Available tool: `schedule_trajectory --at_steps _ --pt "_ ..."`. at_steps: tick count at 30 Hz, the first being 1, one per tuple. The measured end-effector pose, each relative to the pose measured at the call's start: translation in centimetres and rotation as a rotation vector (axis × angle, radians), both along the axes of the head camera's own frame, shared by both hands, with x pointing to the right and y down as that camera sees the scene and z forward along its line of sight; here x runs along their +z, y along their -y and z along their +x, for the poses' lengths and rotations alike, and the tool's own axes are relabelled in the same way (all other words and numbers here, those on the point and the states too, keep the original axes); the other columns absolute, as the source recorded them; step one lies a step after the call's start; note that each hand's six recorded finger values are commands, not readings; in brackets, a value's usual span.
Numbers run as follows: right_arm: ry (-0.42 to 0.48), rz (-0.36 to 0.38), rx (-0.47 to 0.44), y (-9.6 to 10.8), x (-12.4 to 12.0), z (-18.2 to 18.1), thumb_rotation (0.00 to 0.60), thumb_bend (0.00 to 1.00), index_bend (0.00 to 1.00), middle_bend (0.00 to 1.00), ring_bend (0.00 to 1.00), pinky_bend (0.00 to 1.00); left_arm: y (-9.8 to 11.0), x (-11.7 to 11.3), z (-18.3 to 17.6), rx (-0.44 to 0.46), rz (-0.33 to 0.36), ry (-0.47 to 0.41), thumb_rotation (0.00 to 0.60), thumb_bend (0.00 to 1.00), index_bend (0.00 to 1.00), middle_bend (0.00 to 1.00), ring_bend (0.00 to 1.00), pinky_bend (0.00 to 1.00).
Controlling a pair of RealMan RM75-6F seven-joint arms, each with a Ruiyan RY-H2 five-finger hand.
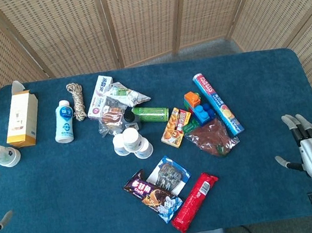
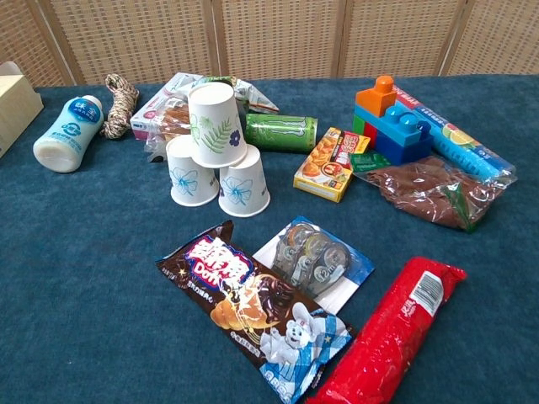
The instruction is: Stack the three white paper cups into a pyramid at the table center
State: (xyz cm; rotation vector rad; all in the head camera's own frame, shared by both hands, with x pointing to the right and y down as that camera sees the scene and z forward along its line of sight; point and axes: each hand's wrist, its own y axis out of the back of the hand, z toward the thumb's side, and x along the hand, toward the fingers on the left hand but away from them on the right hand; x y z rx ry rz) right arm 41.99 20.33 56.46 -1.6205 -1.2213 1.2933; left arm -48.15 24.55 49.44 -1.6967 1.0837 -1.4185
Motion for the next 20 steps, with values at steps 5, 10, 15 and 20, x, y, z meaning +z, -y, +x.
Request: schedule_trajectory --at_steps 5,10,15,20 --pt "0.015 -0.001 0.015 0.08 0.01 0.26 0.600 0.05 0.07 0.10 0.05 0.17 -0.11 -0.31 0.01 0.005 0.005 -0.005 0.600 0.28 0.03 0.00 0.00 0.00" --pt "0.015 -0.007 0.014 -0.03 0.14 0.26 0.600 0.05 0.07 0.10 0.05 0.16 -0.36 -0.17 0.23 0.016 -0.005 0.002 0.600 0.28 0.03 0.00 0.00 0.00" --pt "0.016 -0.021 0.009 -0.19 0.54 0.09 0.600 0.05 0.07 0.10 0.05 0.16 -0.45 0.03 0.37 0.020 -0.014 0.006 0.600 0.28 0.03 0.00 0.00 0.00" --pt "0.007 -0.027 -0.005 -0.27 0.90 -0.21 0.600 0.05 0.07 0.10 0.05 0.16 -0.43 0.06 0.32 0.021 -0.015 0.013 0.600 0.28 0.03 0.00 0.00 0.00"
